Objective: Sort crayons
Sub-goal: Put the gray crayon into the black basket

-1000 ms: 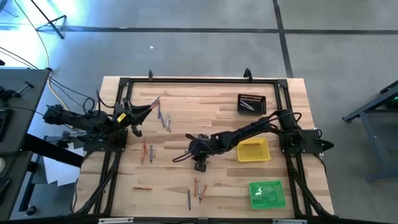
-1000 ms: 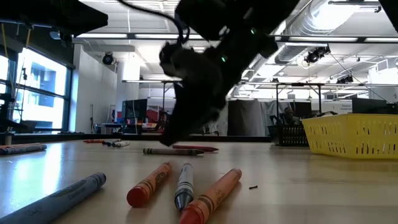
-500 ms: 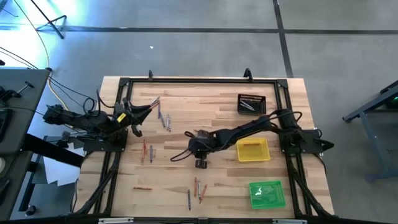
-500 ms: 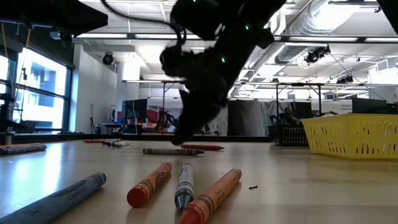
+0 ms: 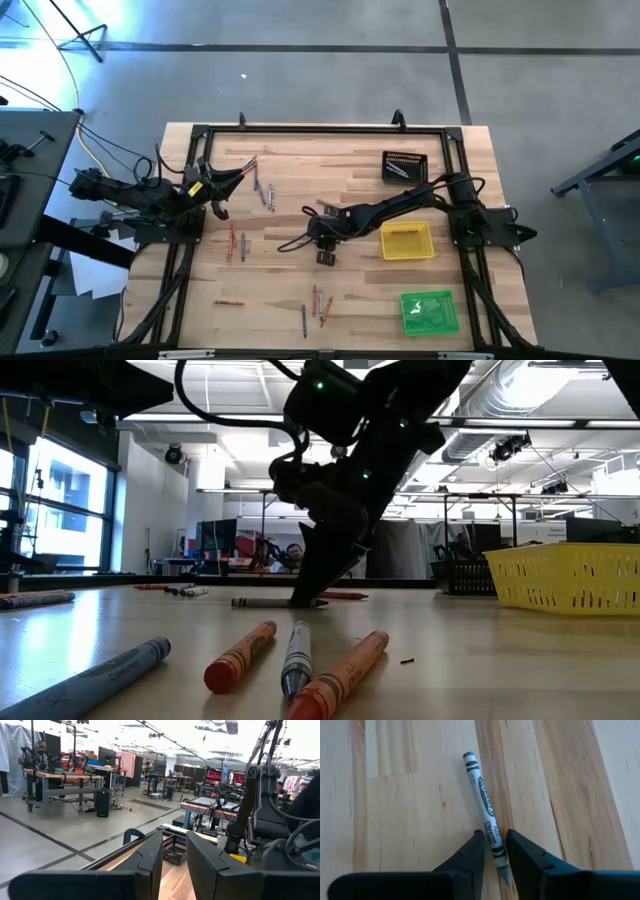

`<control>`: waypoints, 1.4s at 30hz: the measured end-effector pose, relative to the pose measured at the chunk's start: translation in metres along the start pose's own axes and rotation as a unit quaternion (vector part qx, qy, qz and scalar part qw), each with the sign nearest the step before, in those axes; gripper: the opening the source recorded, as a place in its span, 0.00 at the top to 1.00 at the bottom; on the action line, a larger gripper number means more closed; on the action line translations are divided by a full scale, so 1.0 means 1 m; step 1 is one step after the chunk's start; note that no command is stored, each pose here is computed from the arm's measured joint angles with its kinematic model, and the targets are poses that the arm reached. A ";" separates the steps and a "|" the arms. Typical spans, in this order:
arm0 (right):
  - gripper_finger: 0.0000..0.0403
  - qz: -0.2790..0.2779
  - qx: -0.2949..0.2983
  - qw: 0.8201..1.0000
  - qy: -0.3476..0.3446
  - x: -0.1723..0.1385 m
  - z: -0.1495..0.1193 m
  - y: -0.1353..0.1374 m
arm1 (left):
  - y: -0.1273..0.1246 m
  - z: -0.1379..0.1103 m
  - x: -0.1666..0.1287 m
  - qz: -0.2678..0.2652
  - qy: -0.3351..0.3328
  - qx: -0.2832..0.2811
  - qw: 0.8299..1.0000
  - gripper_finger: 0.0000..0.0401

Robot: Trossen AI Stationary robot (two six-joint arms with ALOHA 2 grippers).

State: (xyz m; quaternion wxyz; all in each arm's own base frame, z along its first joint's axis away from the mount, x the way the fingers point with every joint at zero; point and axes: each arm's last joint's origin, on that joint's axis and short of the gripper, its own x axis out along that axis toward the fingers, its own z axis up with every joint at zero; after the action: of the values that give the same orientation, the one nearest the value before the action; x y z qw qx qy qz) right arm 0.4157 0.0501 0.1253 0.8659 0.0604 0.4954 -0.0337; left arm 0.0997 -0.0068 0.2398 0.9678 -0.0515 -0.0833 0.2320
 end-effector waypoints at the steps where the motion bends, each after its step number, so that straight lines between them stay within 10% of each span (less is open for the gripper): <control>1: 0.83 0.001 0.000 1.000 0.001 0.000 0.000 0.000 | 0.000 0.000 0.000 0.000 0.000 0.000 1.000 0.82; 18: 0.99 -0.043 -0.008 0.999 0.021 -0.031 0.020 -0.012 | 0.000 0.000 0.000 0.000 0.000 0.000 1.000 0.82; 42: 1.00 -0.215 0.132 0.960 0.124 -0.175 -0.036 -0.146 | 0.000 -0.001 0.000 0.000 0.003 -0.003 1.000 0.82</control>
State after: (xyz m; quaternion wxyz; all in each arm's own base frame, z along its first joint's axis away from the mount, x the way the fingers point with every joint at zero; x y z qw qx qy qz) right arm 0.2787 -0.0901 0.2472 0.7541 0.0697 0.5917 -0.2764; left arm 0.0998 -0.0068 0.2393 0.9678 -0.0549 -0.0811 0.2318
